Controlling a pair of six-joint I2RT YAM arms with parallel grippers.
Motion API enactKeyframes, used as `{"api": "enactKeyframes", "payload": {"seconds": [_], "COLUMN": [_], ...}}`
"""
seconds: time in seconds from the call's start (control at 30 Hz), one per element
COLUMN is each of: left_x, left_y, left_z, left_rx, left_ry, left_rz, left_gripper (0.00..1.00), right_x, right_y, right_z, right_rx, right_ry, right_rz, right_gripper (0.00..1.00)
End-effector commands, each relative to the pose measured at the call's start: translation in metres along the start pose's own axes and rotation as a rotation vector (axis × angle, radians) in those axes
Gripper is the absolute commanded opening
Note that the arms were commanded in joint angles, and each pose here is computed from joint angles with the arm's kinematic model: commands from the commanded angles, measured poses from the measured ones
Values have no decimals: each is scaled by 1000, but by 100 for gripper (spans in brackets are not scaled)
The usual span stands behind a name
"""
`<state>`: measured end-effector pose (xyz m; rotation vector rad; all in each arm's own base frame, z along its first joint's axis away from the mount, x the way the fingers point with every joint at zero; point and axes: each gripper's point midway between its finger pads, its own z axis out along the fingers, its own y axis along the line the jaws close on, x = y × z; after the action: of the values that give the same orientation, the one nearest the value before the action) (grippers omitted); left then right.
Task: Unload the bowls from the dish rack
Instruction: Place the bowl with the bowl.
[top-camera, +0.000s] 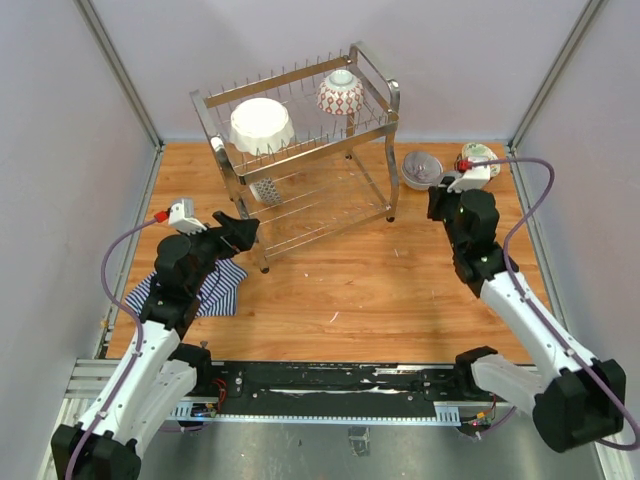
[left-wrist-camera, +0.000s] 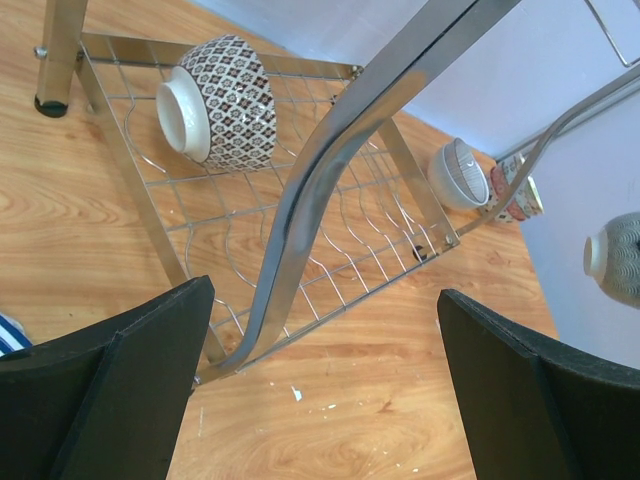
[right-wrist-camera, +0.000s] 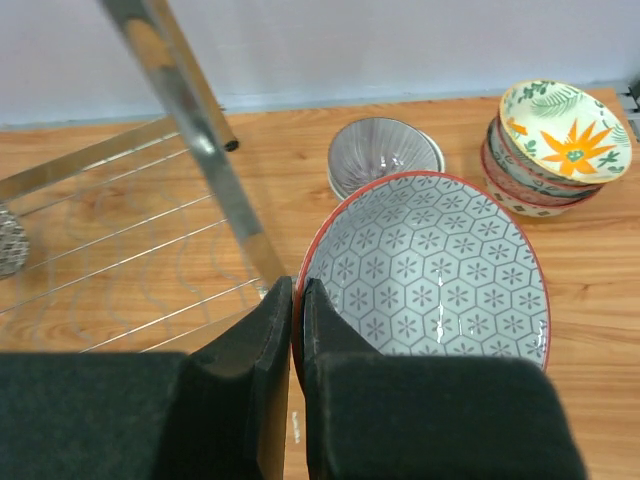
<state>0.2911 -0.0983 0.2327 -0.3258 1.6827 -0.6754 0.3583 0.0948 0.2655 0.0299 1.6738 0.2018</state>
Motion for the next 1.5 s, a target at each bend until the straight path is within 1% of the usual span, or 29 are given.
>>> {"api": "enactKeyframes", "payload": {"seconds": [0.0,0.17,0.43,0.73,0.87,1.07,1.47], "left_x": [-17,-24,-16,-13,-8,-3,3], "left_y": [-19,-22,-20,-12,-8,-7,-7], "left_z": [3,3,4,3,8,15,24], "left_rx": [56,70,79,53,42,44,56], "left_ry": [-38,-67,-47,-51,-37,-23,-1], "left_rz": [4,21,27,36,36,29,29], "left_gripper": [100,100,100,100,100,100,100], "right_x": [-27,-22,-9,6,19,48,83], "right_y": [-2,-6,-14,-29,-36,-44,-50], "right_z": [28,77,153,211,228,245,250], "right_rx": [-51,-66,-46,-14,-10,7,30], "right_ry": [14,96,178,221,247,299,365], "right_rz": [8,1,-37,-51,-51,-46,-33], "right_gripper": [1,1,1,1,1,1,1]}}
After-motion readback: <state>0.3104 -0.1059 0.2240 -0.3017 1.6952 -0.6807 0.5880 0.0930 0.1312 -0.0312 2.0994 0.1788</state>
